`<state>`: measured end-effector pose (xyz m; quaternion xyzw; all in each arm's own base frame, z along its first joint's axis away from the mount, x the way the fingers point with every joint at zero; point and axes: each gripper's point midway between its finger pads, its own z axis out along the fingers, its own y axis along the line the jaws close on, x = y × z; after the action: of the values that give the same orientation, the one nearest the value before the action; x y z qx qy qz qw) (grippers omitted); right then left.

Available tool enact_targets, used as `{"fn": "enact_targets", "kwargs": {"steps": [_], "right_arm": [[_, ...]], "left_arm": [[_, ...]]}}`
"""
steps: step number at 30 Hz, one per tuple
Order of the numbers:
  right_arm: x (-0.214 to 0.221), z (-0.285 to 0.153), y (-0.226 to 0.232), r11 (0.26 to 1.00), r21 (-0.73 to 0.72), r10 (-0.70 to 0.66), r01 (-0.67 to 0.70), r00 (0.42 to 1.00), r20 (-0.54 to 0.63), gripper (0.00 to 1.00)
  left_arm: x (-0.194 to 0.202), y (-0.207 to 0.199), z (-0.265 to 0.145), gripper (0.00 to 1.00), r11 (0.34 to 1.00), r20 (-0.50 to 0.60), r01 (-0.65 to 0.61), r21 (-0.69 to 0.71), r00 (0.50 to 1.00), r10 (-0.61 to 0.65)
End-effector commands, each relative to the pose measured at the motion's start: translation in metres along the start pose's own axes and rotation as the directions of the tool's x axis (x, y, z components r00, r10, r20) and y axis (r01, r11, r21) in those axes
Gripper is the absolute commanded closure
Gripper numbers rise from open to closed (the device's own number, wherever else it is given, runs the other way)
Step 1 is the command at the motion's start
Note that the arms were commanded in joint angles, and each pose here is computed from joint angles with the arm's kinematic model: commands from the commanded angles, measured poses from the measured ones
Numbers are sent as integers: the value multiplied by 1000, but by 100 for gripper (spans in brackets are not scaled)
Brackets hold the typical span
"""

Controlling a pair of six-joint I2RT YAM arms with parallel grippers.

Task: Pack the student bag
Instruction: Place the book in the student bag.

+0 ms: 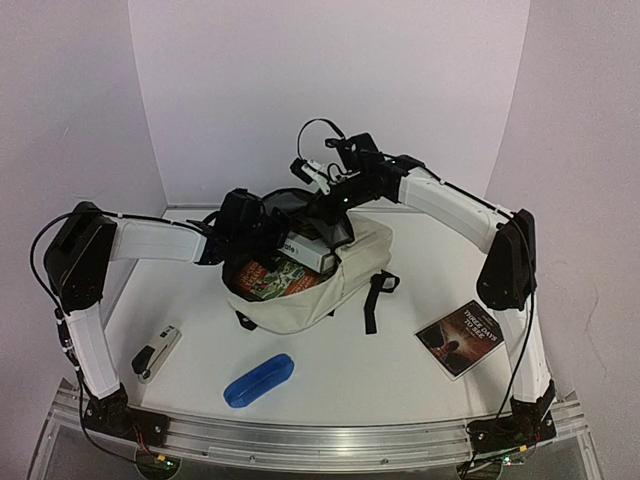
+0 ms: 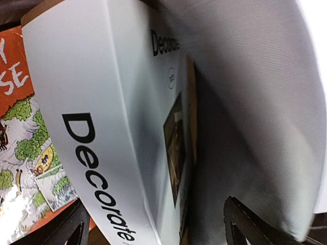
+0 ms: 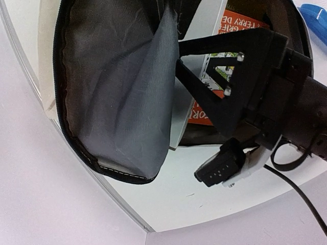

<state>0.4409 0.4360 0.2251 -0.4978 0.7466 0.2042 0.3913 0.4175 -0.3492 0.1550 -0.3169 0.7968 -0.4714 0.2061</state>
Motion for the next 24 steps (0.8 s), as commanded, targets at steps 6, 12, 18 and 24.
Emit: {"fn": "enact_targets", "kwargs": {"steps": [6, 12, 18, 24], "right_arm": [[-50, -27, -7, 1000, 12, -19, 17, 987, 162, 89], [-48, -27, -5, 1000, -11, -4, 5, 987, 162, 91], [-49, -30, -4, 1000, -18, 0, 3, 986, 168, 94], [-45, -35, 3, 999, -46, 21, -13, 987, 160, 100]], "left_arm": [[15, -7, -7, 16, 999, -49, 12, -48, 999, -14], [24, -9, -5, 38, 999, -77, 6, -46, 997, -10], [30, -4, 14, 39, 999, -121, 13, -44, 992, -19], [14, -6, 51, 44, 999, -111, 16, 38, 994, -12]]}}
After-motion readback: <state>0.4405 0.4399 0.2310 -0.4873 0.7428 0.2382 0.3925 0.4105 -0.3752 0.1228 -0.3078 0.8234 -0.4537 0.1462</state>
